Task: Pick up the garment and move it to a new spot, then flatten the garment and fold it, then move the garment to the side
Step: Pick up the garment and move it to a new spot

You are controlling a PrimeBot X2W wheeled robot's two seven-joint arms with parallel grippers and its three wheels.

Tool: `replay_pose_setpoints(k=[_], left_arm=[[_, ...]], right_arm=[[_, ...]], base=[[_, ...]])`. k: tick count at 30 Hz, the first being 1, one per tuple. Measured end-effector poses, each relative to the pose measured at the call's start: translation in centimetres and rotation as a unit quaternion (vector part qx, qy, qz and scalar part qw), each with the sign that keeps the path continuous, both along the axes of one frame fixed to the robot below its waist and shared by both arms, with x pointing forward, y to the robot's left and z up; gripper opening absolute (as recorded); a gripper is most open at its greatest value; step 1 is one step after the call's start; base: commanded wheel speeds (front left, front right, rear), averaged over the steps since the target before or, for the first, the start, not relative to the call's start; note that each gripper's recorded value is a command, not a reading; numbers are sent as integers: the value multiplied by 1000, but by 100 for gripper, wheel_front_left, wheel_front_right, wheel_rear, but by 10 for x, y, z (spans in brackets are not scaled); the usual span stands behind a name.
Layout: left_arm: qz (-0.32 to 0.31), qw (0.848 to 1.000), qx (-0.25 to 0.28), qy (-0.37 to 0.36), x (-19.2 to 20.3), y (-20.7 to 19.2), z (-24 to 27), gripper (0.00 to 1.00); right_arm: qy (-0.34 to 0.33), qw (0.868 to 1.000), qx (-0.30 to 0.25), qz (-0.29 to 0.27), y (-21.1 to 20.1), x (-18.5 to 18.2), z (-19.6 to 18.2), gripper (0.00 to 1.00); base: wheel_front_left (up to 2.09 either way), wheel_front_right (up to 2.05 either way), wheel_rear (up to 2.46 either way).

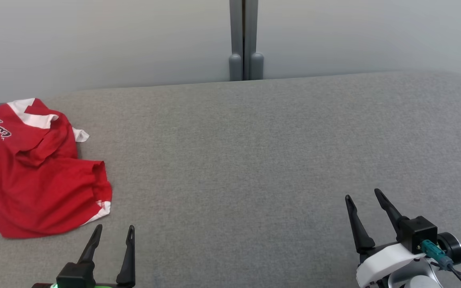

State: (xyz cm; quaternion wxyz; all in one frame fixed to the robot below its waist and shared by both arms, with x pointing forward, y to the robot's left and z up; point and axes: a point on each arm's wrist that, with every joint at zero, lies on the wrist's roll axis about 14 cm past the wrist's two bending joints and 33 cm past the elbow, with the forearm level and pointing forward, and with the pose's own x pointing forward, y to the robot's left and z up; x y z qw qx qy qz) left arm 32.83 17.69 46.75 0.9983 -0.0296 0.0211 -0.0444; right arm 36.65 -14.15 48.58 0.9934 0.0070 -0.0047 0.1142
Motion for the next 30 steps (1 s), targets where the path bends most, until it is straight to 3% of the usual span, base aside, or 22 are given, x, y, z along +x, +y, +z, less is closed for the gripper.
replay_pose_setpoints(k=[10, 20, 24, 30], left_arm=[[82, 997, 1, -5, -33, 46, 2, 100], [190, 982, -5, 9, -91, 95, -8, 100], [188, 982, -8, -11, -78, 96, 5, 100], [170, 984, -9, -55, -21, 101, 38, 100]], right_arm=[[-4, 995, 5, 96, 66, 10, 3, 100], [-16, 974, 8, 227, 158, 5, 13, 100], [-19, 969, 3, 245, 166, 10, 13, 100], [-42, 966, -10, 255, 163, 38, 21, 100]], base=[[0, 0, 0], [0, 0, 0], [0, 0, 0], [0, 0, 0]])
